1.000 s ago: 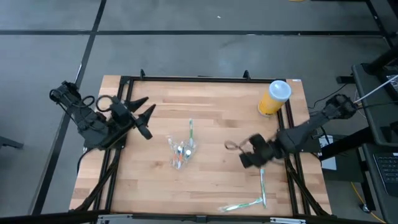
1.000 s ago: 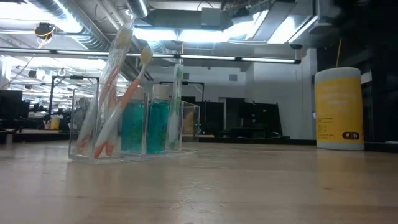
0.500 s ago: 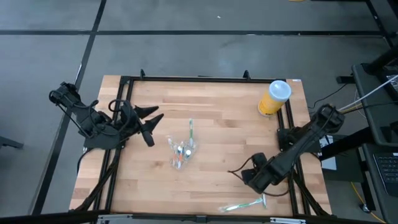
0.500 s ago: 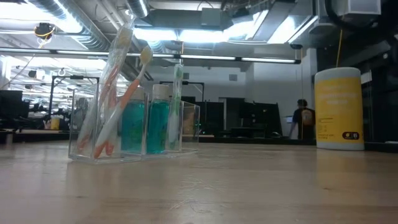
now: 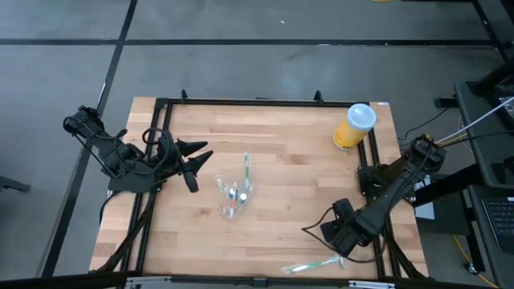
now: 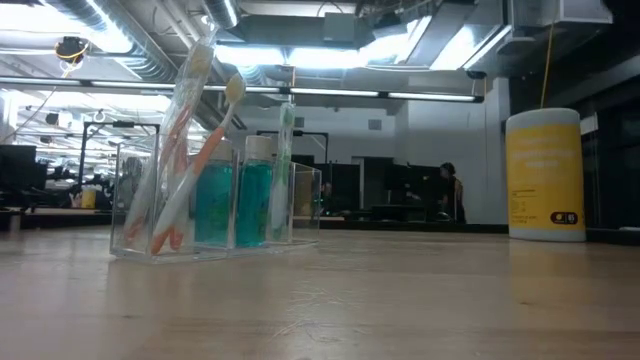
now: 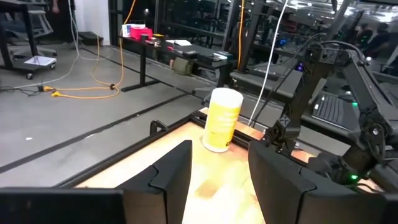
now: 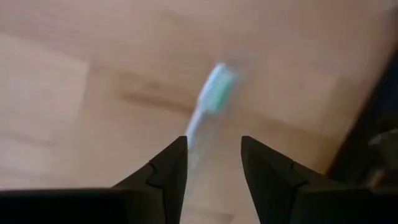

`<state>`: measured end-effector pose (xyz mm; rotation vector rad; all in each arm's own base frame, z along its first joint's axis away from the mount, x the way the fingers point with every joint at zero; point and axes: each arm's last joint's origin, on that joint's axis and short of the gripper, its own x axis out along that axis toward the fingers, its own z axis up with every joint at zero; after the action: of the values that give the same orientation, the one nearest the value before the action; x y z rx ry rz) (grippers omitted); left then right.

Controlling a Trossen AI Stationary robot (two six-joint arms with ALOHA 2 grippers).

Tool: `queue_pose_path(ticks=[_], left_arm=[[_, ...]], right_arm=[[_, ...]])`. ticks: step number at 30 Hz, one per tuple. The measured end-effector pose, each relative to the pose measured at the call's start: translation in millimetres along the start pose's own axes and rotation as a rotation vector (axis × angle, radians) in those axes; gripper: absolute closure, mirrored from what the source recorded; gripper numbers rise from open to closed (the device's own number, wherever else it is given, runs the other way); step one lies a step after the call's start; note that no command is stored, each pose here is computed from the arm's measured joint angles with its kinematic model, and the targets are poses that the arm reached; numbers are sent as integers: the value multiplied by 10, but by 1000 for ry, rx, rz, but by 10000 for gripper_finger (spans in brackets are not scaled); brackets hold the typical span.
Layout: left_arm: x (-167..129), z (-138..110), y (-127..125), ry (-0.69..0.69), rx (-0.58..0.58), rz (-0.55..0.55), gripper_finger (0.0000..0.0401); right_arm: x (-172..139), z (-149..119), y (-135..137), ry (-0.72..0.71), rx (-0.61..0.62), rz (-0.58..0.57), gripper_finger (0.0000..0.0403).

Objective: Pick & Place toothbrushing station
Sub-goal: Put the top green toothbrush into the transparent organizer

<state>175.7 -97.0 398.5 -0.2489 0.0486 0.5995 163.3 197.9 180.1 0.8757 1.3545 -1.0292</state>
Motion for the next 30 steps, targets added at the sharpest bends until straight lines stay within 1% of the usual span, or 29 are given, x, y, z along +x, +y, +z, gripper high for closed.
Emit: queue_pose_path(ticks=[5, 8, 16, 22, 24, 26, 30], left_arm=[[0, 0, 0, 0, 3, 0, 247], [0, 0, 0, 0, 2, 0, 247], [0, 1, 0, 0, -22, 0, 249], [0, 3, 0, 0, -28, 0, 253], [0, 3, 0, -1, -29, 0, 253], [0, 3, 0, 0, -28, 0, 253], [0, 3, 0, 0, -28, 0, 253]], right_arm=[[44, 9, -45, -23, -8, -24, 252], [122, 15, -59, -18, -8, -15, 252], [382, 18, -78, 21, -10, 66, 252], [422, 33, -71, -6, -6, 103, 260], [420, 31, -59, -13, -4, 122, 276], [419, 30, -46, -24, -2, 142, 302], [375, 37, 7, -88, 6, 210, 382]])
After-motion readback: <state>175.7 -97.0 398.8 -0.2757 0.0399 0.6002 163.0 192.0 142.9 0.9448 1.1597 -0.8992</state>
